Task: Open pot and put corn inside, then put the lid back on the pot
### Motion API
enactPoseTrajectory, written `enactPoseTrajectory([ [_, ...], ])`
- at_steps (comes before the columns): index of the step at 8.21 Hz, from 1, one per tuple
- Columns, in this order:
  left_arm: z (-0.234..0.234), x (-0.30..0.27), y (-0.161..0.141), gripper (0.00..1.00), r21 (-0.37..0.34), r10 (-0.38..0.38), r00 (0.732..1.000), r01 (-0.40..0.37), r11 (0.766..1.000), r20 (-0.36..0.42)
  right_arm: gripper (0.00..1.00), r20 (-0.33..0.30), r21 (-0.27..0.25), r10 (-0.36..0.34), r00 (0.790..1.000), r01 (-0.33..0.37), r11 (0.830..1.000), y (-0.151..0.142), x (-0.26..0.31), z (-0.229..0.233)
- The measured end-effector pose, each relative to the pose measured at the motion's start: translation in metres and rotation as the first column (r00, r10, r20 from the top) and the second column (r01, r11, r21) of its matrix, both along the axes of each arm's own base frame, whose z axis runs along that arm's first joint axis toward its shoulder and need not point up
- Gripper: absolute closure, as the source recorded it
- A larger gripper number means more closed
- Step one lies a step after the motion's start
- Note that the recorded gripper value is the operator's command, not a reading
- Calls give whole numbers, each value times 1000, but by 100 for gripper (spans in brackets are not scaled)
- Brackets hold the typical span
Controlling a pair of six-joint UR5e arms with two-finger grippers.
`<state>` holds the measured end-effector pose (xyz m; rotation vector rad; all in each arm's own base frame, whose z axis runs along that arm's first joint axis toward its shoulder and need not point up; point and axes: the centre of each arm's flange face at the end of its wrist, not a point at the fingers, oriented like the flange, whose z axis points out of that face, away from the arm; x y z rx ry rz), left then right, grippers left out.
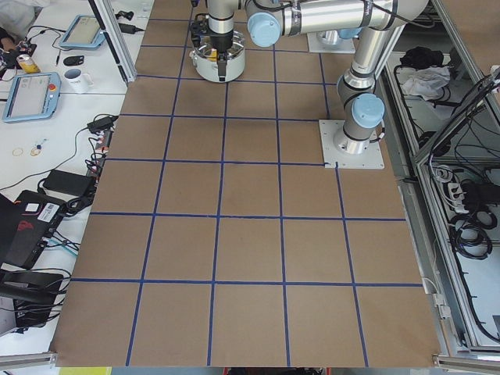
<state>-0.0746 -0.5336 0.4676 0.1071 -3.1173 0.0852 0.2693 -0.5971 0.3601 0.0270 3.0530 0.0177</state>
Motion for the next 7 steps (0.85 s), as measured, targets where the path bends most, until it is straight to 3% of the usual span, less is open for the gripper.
enactPoseTrajectory([
  [7,11,-34,18,0,0,-72,995,72,997,65,83,-1,-10,4,1000,-4,1000,0,0,-1],
])
